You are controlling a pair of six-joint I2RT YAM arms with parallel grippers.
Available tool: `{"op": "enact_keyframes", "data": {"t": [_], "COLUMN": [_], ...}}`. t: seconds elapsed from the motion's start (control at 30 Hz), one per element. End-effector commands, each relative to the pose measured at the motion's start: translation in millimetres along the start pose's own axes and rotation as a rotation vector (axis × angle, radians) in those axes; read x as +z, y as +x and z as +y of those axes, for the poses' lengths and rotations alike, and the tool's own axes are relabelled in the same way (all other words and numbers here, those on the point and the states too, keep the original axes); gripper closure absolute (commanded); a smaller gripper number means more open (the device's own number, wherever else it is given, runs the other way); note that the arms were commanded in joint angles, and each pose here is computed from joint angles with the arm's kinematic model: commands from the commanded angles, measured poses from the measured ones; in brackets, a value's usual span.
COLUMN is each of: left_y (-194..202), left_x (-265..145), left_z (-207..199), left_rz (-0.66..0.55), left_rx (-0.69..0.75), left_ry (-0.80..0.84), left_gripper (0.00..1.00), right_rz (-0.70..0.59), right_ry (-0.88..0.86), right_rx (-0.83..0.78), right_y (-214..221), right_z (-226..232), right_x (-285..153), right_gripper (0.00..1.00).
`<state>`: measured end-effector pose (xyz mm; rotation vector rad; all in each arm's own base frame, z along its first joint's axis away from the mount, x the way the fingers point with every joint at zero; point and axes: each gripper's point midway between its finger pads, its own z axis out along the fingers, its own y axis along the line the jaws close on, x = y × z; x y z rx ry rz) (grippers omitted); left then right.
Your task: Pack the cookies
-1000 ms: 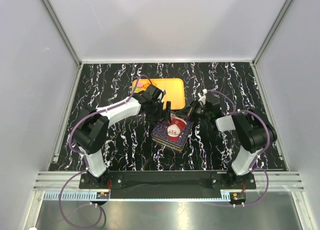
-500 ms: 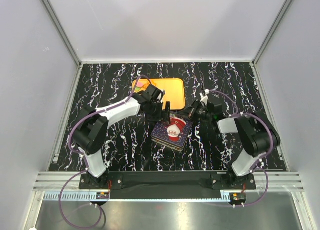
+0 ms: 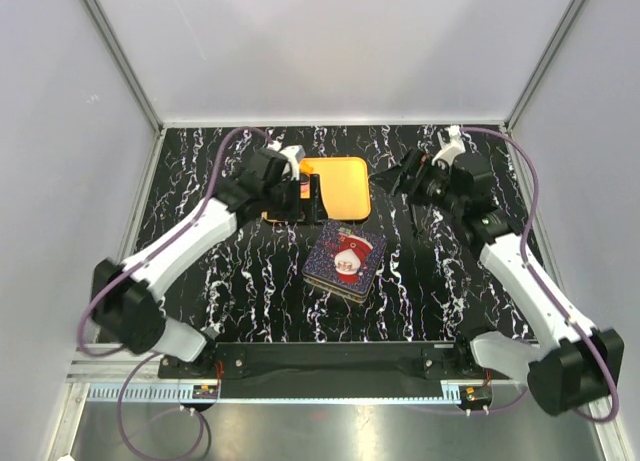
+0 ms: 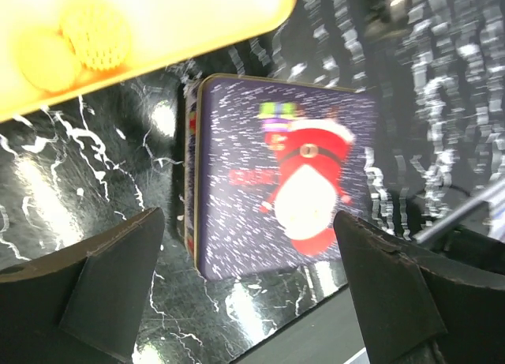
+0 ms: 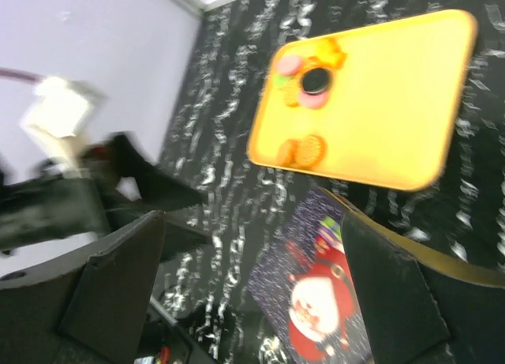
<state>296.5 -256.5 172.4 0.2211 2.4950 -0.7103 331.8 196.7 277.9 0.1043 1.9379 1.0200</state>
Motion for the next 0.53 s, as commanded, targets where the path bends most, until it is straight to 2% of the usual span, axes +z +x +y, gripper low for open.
{"op": "enact_keyframes", "data": {"t": [0.0, 0.2, 0.5], "left_y": [-12.4, -5.7, 7.4], "left_x": [-40.5, -78.8, -96.4], "left_z": [-6.3, -1.7, 0.4], "left_rz": [-0.129, -0.218, -0.256], "left_rx": [0.054, 0.097, 0.118], "left_ry": [0.017, 0.010, 0.035], "left_gripper": [0.04, 0.02, 0.01], "right_rz": [0.052, -0.017, -0.087], "right_ry": [0.228, 0.348, 0.382], "right_rx": [-0.051, -0.113, -0.121], "right_y": [13.0, 13.8, 8.0], "right_z": [-37.0, -54.5, -53.1], "right_x": [-28.5, -66.7, -91.6], "right_gripper": [0.00, 0.00, 0.00]}}
